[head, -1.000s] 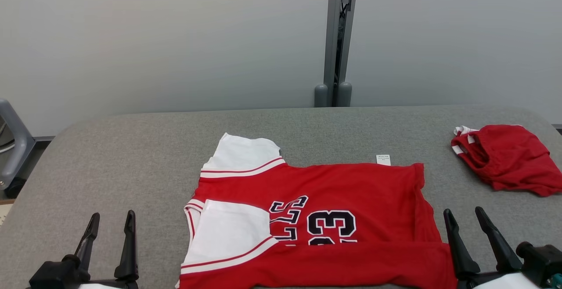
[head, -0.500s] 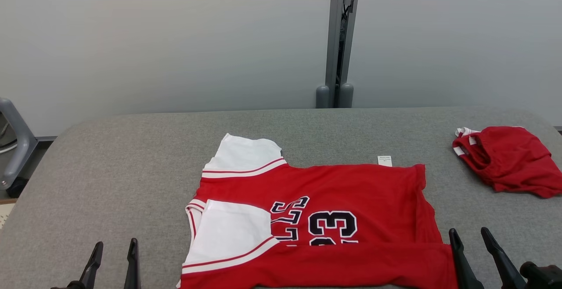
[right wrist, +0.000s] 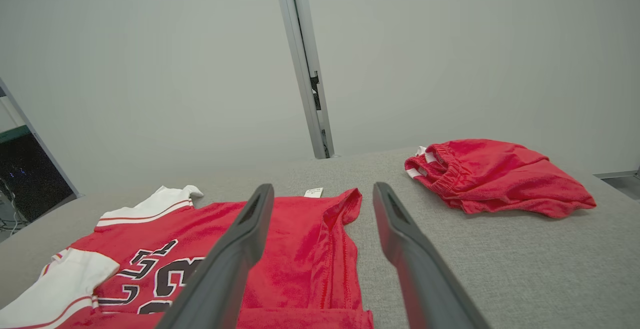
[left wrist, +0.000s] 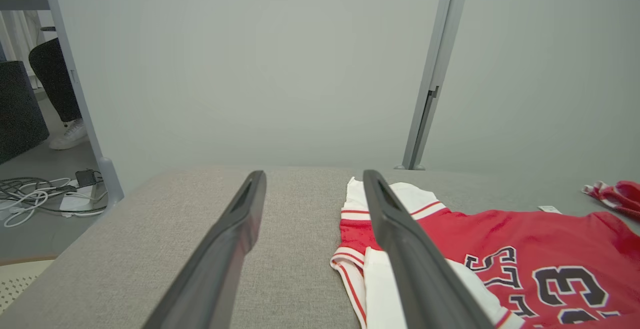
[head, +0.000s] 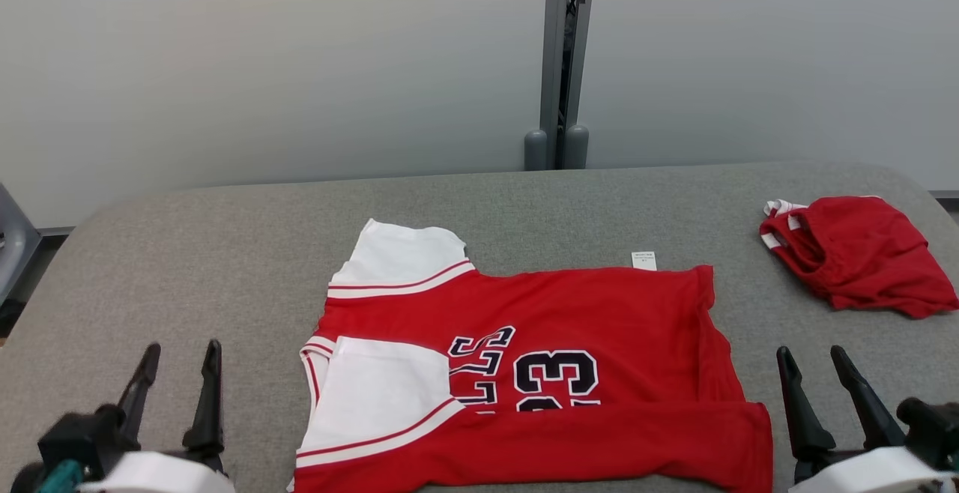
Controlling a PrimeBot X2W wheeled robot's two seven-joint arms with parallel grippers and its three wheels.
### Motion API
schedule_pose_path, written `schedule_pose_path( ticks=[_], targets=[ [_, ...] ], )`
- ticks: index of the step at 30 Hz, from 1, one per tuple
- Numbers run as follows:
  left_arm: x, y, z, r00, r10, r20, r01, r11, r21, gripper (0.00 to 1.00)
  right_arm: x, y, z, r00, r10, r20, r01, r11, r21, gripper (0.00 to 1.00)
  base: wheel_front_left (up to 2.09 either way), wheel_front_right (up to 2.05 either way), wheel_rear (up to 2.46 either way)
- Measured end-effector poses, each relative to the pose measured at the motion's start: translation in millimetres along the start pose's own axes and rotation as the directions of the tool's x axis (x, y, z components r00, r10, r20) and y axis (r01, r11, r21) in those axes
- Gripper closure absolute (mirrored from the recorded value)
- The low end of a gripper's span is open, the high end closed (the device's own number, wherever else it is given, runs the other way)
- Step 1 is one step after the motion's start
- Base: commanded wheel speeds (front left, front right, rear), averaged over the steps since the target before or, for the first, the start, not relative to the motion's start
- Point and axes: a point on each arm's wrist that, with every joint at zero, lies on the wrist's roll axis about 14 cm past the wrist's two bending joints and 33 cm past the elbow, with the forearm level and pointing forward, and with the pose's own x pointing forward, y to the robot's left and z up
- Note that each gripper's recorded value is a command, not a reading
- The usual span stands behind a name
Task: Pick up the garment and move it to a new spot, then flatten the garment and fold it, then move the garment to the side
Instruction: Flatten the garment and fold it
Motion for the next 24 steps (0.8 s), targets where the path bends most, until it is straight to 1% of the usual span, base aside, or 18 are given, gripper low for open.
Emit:
schedule_pose_path(
  ticks=[3,7,9,11,13,15,20,22,23,24],
  targets=[
    [25.0,-5.2,18.6,0.999,-0.044,0.033,0.043,0.999,0.03,0.0,12.6,-7.4,-1.4,1.0,-0.005,-0.024,0.005,1.0,-0.011,0.0,0.0,0.0,0.0],
    [60.5,-23.3,35.2,0.992,-0.121,0.038,0.119,0.991,0.057,0.0,35.1,-18.9,-4.3,0.997,-0.014,-0.069,0.011,0.999,-0.035,0.0,0.0,0.0,0.0],
    [80.5,-28.7,37.9,0.99,-0.141,0.015,0.14,0.99,0.031,0.0,49.2,-22.6,-3.5,0.997,-0.017,-0.08,0.014,0.999,-0.038,0.0,0.0,0.0,0.0],
    [99.6,-34.0,37.0,0.986,-0.168,-0.02,0.169,0.985,0.045,0.0,64.3,-28.0,-3.7,0.995,-0.031,-0.095,0.028,0.999,-0.027,0.0,0.0,0.0,0.0],
    [123.0,-40.0,40.7,0.983,-0.182,-0.033,0.183,0.983,0.026,0.0,82.7,-30.4,-5.1,0.992,-0.03,-0.12,0.026,0.999,-0.041,0.0,0.0,0.0,0.0],
    [144.2,-45.6,35.5,0.978,-0.197,-0.074,0.2,0.979,0.029,0.0,101.2,-30.7,-6.5,0.99,-0.026,-0.136,0.02,0.999,-0.05,0.0,0.0,0.0,0.0],
    [190.8,-53.4,9.3,0.957,-0.212,-0.197,0.225,0.974,0.041,0.0,139.0,-33.2,-29.1,0.971,-0.027,-0.239,0.011,0.998,-0.067,0.0,0.0,0.0,0.0],
    [205.2,-61.3,-5.8,0.939,-0.228,-0.257,0.248,0.968,0.045,0.0,152.9,-30.6,-36.5,0.964,-0.021,-0.266,0.005,0.998,-0.062,0.0,0.0,0.0,0.0],
    [215.7,-69.9,-23.4,0.913,-0.246,-0.326,0.274,0.961,0.044,0.0,161.4,-30.6,-49.2,0.947,-0.02,-0.322,-0.002,0.998,-0.068,0.0,0.0,0.0,0.0],
    [219.7,-73.7,-30.8,0.901,-0.255,-0.352,0.291,0.955,0.054,0.0,163.7,-31.0,-56.6,0.936,-0.023,-0.352,0.0,0.998,-0.065,0.0,0.0,0.0,0.0]
  ],
)
